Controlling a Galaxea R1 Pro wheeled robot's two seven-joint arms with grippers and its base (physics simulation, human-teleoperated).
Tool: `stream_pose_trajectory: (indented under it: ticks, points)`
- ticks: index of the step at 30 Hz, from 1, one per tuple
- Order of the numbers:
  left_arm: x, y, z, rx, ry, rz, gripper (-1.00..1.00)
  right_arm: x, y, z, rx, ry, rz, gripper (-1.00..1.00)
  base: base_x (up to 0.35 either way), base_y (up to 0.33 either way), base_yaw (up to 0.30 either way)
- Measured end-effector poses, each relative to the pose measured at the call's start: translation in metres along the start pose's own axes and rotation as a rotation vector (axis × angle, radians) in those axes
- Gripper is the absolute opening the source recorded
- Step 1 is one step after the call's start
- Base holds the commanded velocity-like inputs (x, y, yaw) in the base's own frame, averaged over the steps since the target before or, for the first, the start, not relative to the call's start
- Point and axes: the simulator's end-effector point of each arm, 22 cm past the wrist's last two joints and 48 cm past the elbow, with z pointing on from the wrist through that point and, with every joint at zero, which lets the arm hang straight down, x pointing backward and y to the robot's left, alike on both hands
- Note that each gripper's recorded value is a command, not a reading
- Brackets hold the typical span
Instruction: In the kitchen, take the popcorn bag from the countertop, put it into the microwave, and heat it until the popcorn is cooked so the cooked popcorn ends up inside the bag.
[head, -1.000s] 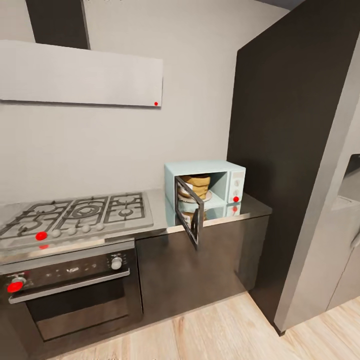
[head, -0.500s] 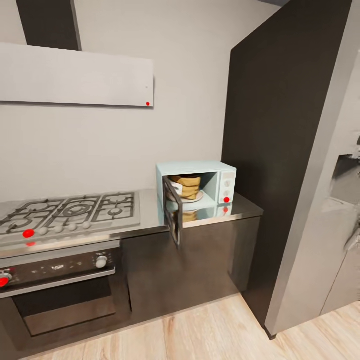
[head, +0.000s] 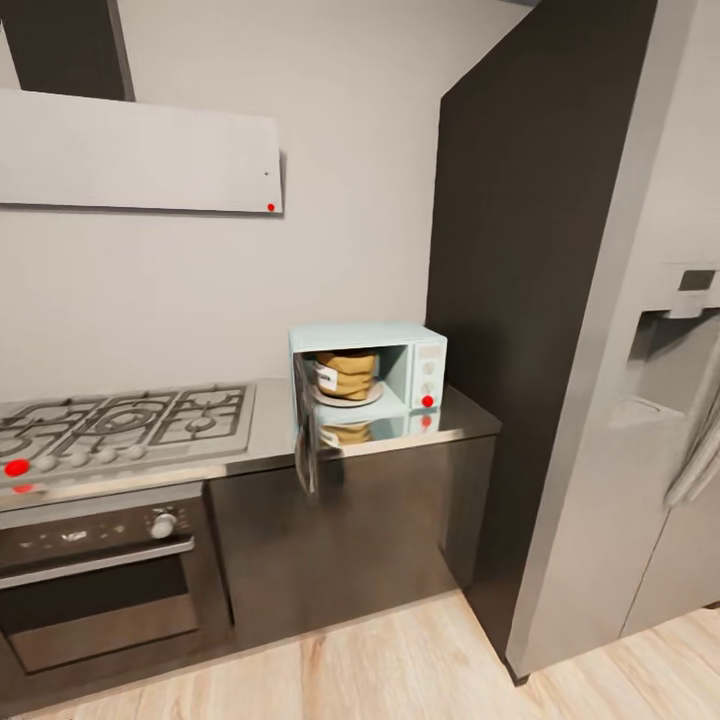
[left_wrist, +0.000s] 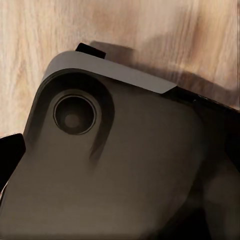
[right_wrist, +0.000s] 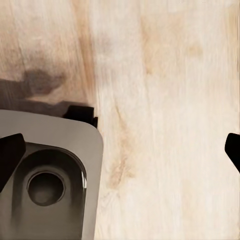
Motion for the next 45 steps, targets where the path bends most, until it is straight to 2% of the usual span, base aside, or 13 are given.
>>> stream_pose_trajectory:
  ticks: [13,27,38,45]
  points:
    - [-0.0005,0.0011,0.0000,-0.002,-0.001,-0.001,1.00,-0.0001,0.0003,0.0000,0.000,-0.001,0.000,1.00,0.104,-0.269,0.238]
    - [-0.0012,0.0006,0.0001,0.000,-0.002,0.000,1.00,-0.0028,0.0008,0.0001,-0.001,-0.011,-0.004,1.00,0.011,-0.011,0.005]
    - [-0.0016,0.0018,0.0000,-0.001,-0.003,0.000,1.00,-0.0021,0.0000,-0.0001,-0.001,-0.009,-0.004,1.00,0.231,0.000,0.000]
    - [-0.0009,0.0021,0.0001,-0.002,-0.001,0.000,1.00,-0.0008,-0.0002,0.0001,-0.001,-0.004,-0.004,1.00,0.051,0.000,0.092]
